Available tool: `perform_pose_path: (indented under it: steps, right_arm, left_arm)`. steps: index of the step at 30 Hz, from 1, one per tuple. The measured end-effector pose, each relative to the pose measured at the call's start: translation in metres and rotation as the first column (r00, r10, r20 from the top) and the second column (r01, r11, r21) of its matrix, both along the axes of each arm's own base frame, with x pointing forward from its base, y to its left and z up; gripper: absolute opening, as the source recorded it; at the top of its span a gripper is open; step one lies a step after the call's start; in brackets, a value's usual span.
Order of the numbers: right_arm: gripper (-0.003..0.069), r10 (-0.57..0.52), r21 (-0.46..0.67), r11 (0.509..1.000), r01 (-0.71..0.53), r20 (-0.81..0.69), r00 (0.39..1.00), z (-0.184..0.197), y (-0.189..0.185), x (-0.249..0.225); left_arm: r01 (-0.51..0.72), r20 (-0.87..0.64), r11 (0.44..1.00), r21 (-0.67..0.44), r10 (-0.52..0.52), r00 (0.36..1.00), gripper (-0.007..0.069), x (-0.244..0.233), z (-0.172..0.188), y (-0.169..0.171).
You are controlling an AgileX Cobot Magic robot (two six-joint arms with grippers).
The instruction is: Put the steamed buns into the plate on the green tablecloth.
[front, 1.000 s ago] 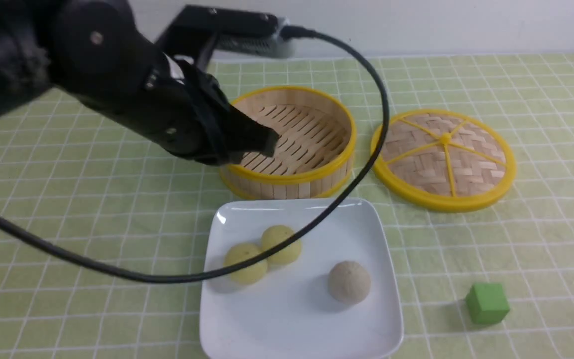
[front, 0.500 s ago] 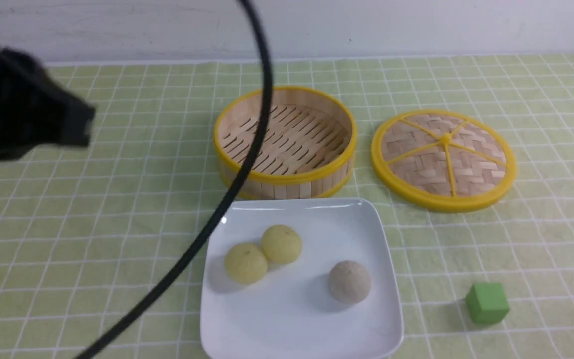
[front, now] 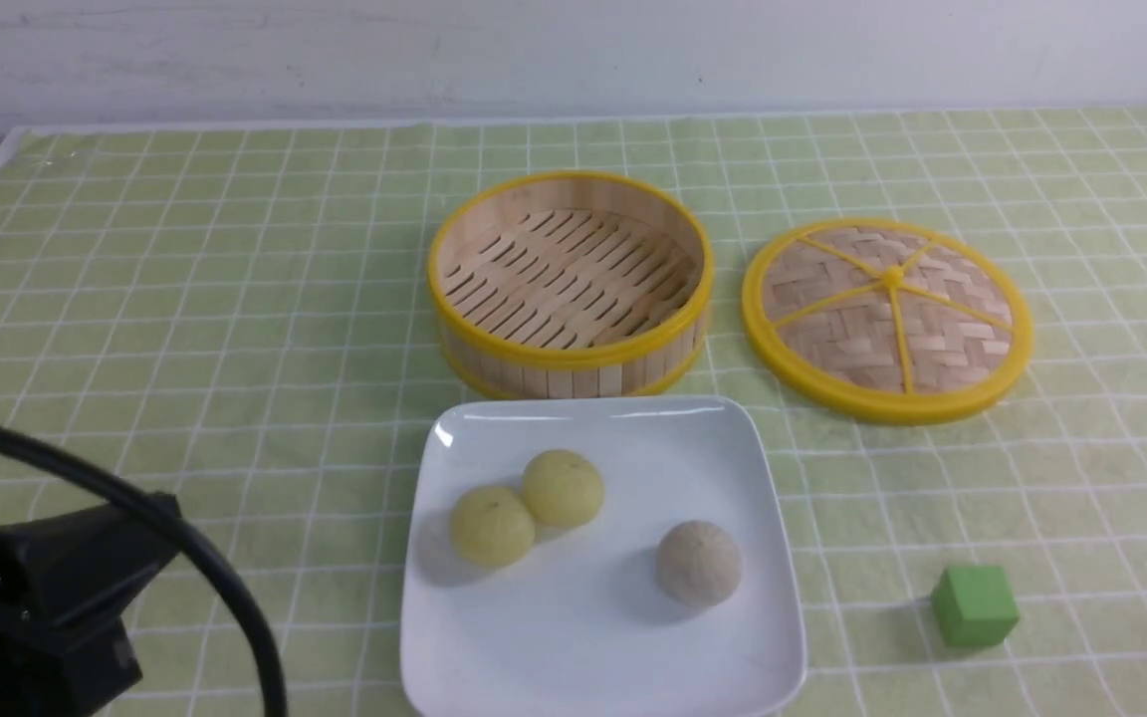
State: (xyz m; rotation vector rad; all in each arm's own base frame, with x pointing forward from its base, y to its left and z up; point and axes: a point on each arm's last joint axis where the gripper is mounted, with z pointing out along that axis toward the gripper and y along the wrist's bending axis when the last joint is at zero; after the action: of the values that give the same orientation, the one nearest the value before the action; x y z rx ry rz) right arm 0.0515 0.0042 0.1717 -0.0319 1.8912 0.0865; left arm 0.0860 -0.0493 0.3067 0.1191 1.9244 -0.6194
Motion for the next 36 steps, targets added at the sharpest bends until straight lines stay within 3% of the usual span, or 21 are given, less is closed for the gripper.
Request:
perform_pose_path:
  steps: [6, 20, 27, 36]
  right_arm:
    - [0.0047, 0.0, 0.0, 1.0, 0.0, 0.0, 1.0, 0.0, 0.0, 0.0]
    - [0.0047, 0.0, 0.002, 1.0, 0.0, 0.0, 1.0, 0.0, 0.0, 0.0]
    - [0.0047, 0.0, 0.002, 1.0, 0.0, 0.0, 1.0, 0.0, 0.0, 0.0]
    - [0.0047, 0.0, 0.002, 1.0, 0.0, 0.0, 1.0, 0.0, 0.0, 0.0]
  left_arm:
    - [-0.001, 0.01, 1.0, 0.001, 0.001, 1.0, 0.002, 0.001, -0.006, -0.001]
    - [-0.011, 0.029, 0.993, 0.122, 0.008, 1.0, 0.0035, 0.001, -0.026, 0.005]
    - [-0.238, 0.055, 0.948, 0.21, 0.232, 0.971, 0.0044, -0.011, -0.087, 0.034]
    - [-0.402, 0.14, 0.866, 0.297, 0.377, 0.916, 0.0054, -0.032, -0.132, 0.052]
